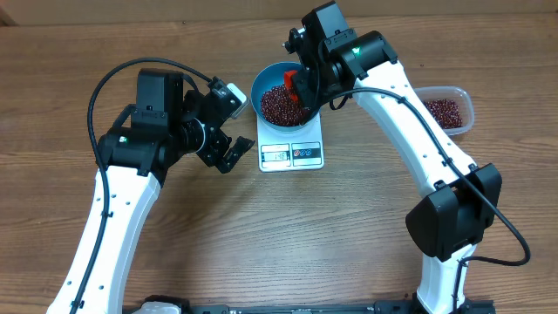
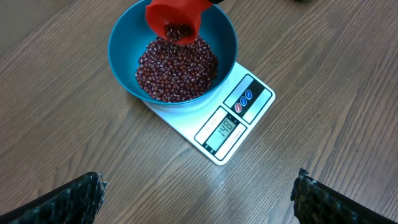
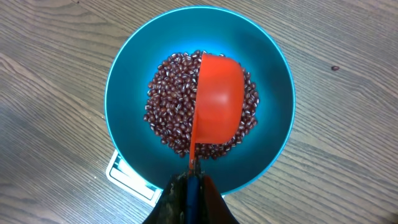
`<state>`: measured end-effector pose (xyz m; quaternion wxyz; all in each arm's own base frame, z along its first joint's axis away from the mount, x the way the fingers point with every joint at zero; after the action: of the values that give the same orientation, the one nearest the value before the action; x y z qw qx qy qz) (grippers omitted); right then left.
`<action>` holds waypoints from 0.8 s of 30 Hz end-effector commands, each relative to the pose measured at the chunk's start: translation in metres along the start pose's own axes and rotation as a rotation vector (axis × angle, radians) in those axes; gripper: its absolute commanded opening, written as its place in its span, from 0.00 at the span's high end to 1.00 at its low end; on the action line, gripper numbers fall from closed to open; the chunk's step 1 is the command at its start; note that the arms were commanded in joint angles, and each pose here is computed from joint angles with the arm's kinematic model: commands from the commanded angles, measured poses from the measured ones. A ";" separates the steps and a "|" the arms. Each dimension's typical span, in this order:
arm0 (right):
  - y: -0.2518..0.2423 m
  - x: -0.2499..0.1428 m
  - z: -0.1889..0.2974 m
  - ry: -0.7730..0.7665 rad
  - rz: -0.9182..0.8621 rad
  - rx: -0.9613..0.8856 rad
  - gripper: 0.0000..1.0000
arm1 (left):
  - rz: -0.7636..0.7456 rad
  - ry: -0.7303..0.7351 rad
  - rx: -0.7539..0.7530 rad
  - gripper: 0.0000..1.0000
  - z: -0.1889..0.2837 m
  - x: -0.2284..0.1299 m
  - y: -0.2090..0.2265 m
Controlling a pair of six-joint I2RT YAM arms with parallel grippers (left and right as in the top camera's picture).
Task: Scoop item into bowl and weigh 150g on scale
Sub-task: 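Tilt the red scoop further to trickle beans until scale reads 150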
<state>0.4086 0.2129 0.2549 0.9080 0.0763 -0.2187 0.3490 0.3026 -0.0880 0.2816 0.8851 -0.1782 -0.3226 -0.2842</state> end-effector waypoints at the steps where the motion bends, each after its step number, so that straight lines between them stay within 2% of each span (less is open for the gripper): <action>1: -0.001 0.011 0.029 -0.078 0.032 -0.032 0.96 | -0.016 -0.018 0.003 0.00 0.003 0.006 0.001; 24: -0.003 0.014 0.030 -0.095 0.091 -0.048 0.96 | -0.016 -0.019 0.003 0.01 0.003 0.006 0.001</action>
<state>0.4106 0.2137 0.2560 0.8951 0.0687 -0.2282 0.3769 0.3026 -0.0880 0.2816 0.8851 -0.1782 -0.3226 -0.2842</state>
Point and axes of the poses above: each gripper's point midway between its finger pads, its own z axis back along the fingers, its own y axis along the line the jaws close on, x = y × z, the point moved 8 cm from there along z, back along the fingers, and after that the axes turned 12 degrees about z, right-handed, at the moved point
